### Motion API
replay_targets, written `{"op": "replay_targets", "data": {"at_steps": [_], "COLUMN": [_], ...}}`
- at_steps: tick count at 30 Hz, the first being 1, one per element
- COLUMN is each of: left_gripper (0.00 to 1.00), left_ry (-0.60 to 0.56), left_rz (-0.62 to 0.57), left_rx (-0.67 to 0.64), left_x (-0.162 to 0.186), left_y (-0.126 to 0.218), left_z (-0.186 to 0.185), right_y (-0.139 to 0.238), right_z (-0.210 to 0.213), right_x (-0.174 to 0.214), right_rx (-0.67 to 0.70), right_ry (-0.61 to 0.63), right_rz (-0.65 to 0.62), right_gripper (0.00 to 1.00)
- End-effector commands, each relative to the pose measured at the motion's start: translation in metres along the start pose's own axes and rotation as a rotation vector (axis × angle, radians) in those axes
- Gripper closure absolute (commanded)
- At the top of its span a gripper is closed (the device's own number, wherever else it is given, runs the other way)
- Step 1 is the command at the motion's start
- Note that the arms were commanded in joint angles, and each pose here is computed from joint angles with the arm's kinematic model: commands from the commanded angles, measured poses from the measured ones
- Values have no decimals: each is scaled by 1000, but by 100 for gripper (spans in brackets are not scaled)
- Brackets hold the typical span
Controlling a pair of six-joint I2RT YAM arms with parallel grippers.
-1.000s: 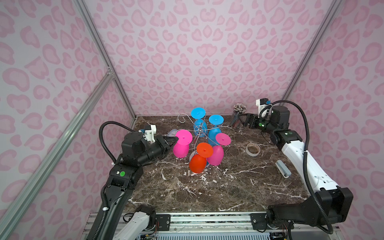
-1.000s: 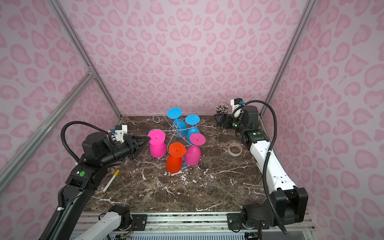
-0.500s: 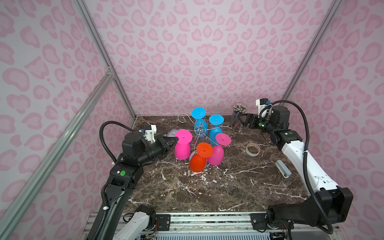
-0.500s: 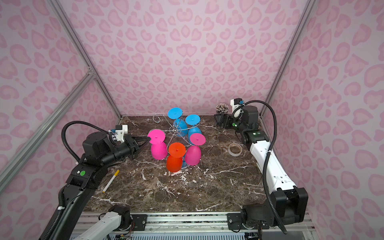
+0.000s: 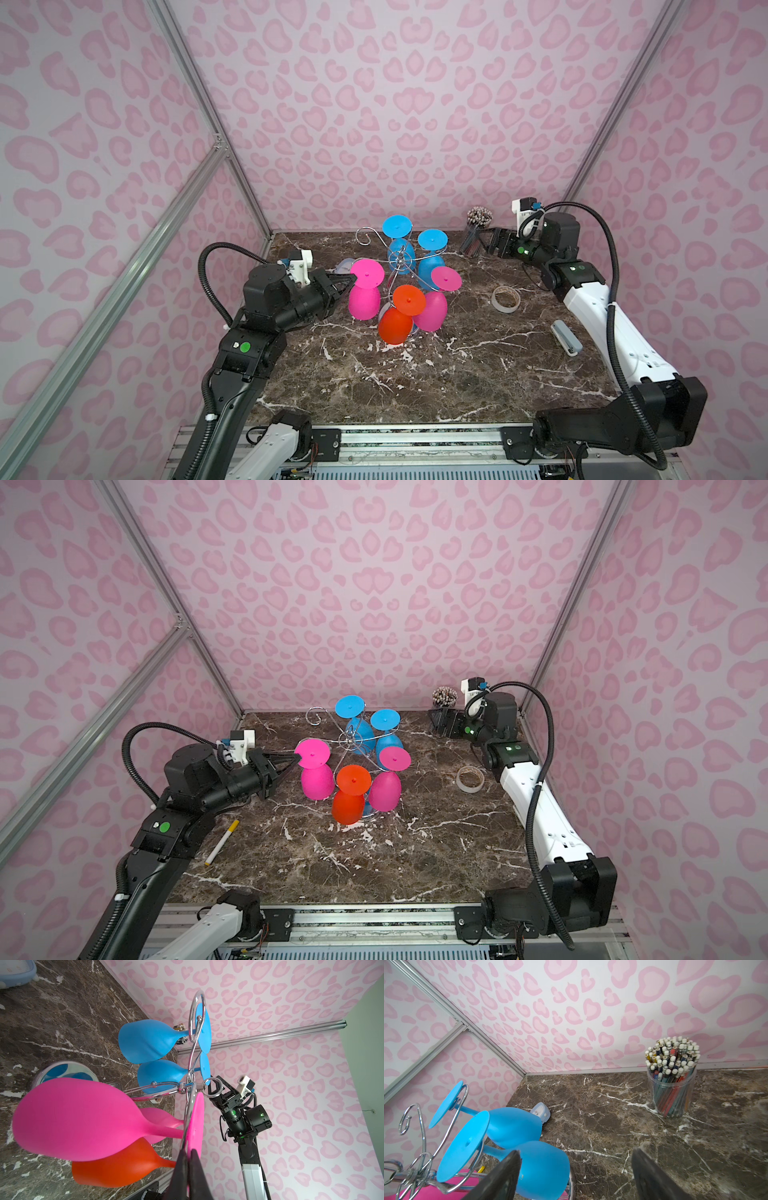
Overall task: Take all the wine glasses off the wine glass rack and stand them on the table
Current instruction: 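Close the left gripper on the magenta glass's base rim, then slide the magenta glass off the rack hook with the left gripper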
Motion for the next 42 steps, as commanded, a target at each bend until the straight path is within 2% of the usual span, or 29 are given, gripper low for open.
{"op": "replay_targets", "data": {"at_steps": [1,26,42], "left_gripper": [97,96,96], "left_ry": [-20,-54,-87], "left_rz": [-20,-67,9], "left_rx": [38,51,51], "left_x": [-1,-12,-20], "left_y": [6,12,-8], "left_z": [-13,-23,-36], "right_y": [0,2,6], "right_z": [0,1,2], "right_x": [0,-1,-9], "right_rx": [-5,-5,12], "right_ry": [0,-6,10], "right_rz": [-5,-8,-22], "right_gripper": [15,15,15]}}
Point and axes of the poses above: each gripper's point midway between its finger pads, its own y axis back along the fingers, its own z axis along the line the jaws close on, x = y × z, the point moved 6 cm from there along y, back along the fingers, and after that the axes turned 11 degrees about y, right-handed, at the moved point
